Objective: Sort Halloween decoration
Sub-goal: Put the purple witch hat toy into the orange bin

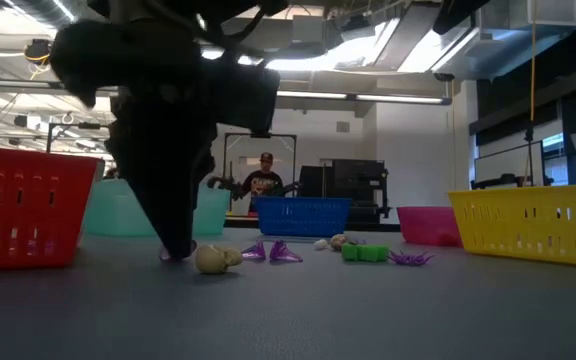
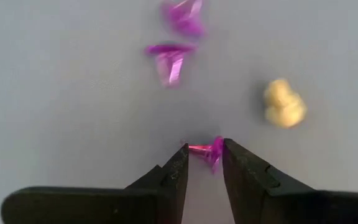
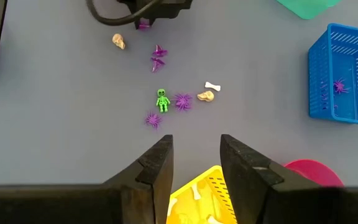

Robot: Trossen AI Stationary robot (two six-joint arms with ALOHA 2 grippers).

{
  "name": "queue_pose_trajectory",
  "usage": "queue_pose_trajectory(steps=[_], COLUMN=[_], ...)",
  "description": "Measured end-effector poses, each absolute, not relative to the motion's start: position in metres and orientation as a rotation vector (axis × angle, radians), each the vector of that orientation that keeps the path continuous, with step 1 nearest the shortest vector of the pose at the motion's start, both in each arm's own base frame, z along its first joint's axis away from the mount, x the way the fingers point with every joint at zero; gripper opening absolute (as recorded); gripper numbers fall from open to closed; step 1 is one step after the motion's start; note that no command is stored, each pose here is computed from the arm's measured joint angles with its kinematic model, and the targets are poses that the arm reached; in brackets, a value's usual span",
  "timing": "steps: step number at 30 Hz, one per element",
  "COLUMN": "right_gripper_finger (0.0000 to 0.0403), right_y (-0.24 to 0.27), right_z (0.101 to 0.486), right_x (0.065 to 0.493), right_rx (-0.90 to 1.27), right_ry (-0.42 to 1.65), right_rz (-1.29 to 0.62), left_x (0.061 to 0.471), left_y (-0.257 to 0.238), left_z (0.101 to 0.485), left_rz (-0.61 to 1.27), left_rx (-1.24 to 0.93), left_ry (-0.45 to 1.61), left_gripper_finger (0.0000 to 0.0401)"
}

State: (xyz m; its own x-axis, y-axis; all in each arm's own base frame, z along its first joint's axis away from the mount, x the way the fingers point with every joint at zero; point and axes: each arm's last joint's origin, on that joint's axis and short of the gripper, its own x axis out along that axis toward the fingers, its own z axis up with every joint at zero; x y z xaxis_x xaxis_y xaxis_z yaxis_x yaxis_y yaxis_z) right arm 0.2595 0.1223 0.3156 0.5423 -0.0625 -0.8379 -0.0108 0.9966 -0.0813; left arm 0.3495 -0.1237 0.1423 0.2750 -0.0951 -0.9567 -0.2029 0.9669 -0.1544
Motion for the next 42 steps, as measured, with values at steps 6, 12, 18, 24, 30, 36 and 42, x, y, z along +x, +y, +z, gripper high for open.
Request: queue_pose_trajectory(steps=[6, 12, 18, 24, 30, 36, 42], right_gripper_finger=[0.0131, 0.0131, 0.0131, 0.0131, 0.0131, 0.0131, 0.0131], right_y=[0.122, 0.122, 0.122, 0.122, 0.122, 0.122, 0.122], right_z=[0.316, 0.316, 0.316, 0.316, 0.316, 0.316, 0.316], right_x=[0.259, 0.259, 0.259, 0.259, 0.259, 0.259, 0.259], right_rx=[-0.080, -0.080, -0.080, -0.080, -0.080, -0.080, -0.080], right_ry=[0.998, 0.997, 0.998, 0.998, 0.998, 0.998, 0.998], right_rz=[-0.031, -0.031, -0.031, -0.031, -0.031, -0.031, -0.031], left_x=[0.360, 0.367, 0.362, 0.362, 0.362, 0.360, 0.357], left_y=[-0.128, -0.130, -0.128, -0.127, -0.127, -0.127, -0.126], left_z=[0.156, 0.168, 0.166, 0.166, 0.166, 0.155, 0.150], left_rz=[0.048, 0.010, 0.025, 0.030, 0.029, 0.012, 0.015], left_rx=[-0.277, -0.245, -0.181, -0.159, -0.161, -0.185, -0.181], left_ry=[1.245, 1.206, 1.251, 1.244, 1.240, 1.211, 1.227], left_gripper_finger=[0.0077, 0.0077, 0.0077, 0.0078, 0.0078, 0.0078, 0.0078])
